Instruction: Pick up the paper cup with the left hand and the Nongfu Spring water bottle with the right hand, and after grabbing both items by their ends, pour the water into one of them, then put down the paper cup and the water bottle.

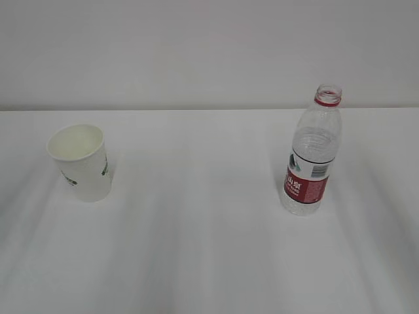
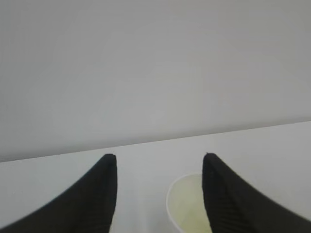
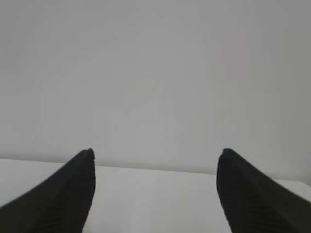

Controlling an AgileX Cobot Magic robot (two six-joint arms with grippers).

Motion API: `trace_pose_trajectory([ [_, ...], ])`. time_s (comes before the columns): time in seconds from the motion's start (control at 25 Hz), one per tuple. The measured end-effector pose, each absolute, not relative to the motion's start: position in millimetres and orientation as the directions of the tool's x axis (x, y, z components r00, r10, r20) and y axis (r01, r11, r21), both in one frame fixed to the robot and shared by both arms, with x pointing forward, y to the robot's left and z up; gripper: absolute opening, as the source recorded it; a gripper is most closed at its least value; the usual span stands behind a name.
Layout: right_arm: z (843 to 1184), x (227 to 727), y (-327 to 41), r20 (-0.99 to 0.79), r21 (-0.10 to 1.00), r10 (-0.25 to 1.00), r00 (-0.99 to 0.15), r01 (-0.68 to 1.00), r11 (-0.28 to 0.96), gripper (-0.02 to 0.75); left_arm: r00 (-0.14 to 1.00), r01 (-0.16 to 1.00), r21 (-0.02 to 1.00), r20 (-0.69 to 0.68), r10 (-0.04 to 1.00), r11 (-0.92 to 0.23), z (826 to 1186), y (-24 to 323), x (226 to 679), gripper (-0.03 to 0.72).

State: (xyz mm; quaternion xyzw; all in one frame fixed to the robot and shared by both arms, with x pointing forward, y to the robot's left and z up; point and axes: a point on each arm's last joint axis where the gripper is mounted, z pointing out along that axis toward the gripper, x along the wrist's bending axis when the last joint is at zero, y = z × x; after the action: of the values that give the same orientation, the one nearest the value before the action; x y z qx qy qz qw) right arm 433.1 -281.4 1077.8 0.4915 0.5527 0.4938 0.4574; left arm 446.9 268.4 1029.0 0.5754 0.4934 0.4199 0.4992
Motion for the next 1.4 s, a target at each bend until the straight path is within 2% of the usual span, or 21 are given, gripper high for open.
trace_pose_trajectory([
  [0.28, 1050, 428, -277, -0.014, 0.993, 0.989, -0.147, 0.112, 0.031, 0.587, 0.161, 0.172, 0.985, -0.048, 0.986, 0.020, 998, 268, 447, 0.428],
  [0.8, 1014, 413, -272, 0.014, 0.989, 0.977, -0.214, 0.148, 0.018, 0.587, 0.205, 0.200, 0.980, -0.029, 0.978, -0.012, 981, 264, 444, 0.430],
  [1.12, 992, 425, -263, 0.049, 0.982, 0.955, -0.293, 0.191, 0.008, 0.587, 0.245, 0.216, 0.976, -0.059, 0.968, 0.005, 951, 261, 435, 0.431],
  [1.4, 972, 434, -261, 0.066, 0.961, 0.950, -0.306, 0.277, 0.022, 0.587, 0.276, 0.247, 0.969, -0.064, 0.959, -0.006, 935, 258, 435, 0.431],
])
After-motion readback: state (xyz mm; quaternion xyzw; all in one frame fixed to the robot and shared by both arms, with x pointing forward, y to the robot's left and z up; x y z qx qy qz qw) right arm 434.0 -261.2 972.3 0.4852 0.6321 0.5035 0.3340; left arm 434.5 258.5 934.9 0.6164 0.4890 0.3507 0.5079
